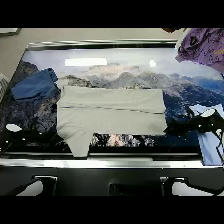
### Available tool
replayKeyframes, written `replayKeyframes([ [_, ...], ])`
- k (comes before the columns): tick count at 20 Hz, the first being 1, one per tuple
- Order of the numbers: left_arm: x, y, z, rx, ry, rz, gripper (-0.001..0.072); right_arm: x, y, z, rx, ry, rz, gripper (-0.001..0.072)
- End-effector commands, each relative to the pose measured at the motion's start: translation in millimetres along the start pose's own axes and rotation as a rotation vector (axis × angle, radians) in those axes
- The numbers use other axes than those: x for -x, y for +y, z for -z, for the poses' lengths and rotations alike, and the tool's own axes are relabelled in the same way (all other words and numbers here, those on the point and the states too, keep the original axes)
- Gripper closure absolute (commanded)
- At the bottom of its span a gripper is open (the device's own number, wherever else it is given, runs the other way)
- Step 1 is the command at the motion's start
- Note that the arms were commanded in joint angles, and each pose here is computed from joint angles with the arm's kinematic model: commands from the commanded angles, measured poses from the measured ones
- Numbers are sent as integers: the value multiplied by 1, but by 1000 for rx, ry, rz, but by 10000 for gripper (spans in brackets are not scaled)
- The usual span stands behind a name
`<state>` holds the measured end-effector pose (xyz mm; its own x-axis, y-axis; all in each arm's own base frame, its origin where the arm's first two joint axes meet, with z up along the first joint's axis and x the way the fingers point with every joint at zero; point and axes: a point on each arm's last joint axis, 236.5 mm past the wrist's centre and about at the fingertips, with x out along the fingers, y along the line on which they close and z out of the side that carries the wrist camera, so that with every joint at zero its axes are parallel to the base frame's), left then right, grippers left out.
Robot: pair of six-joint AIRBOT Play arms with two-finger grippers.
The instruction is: Fold the clothes and pants, and hang the long-sleeved shirts on hangers.
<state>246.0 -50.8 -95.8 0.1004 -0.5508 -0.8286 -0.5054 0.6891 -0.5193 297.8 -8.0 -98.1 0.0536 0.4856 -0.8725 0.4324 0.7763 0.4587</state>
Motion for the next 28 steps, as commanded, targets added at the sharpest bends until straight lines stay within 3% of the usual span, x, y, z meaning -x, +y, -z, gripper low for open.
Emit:
replayKeyframes([
  [1, 39, 6, 5, -11, -32, -122, 687, 22, 6, 20, -20, 18, 26, 678],
  [5, 88, 10, 29, -64, -140, -226, 687, 61, 5, 55, -30, 25, 111, 678],
  [11, 96, -46, 28, -141, -207, -18, 687, 91, 33, 65, 42, -84, 57, 678],
  [15, 102, -85, -17, -161, -273, 75, 688, 95, 69, 26, 121, -202, -85, 678],
  [28, 81, -189, -179, -100, -280, 320, 688, 93, 94, -108, 90, -333, -190, 678],
])
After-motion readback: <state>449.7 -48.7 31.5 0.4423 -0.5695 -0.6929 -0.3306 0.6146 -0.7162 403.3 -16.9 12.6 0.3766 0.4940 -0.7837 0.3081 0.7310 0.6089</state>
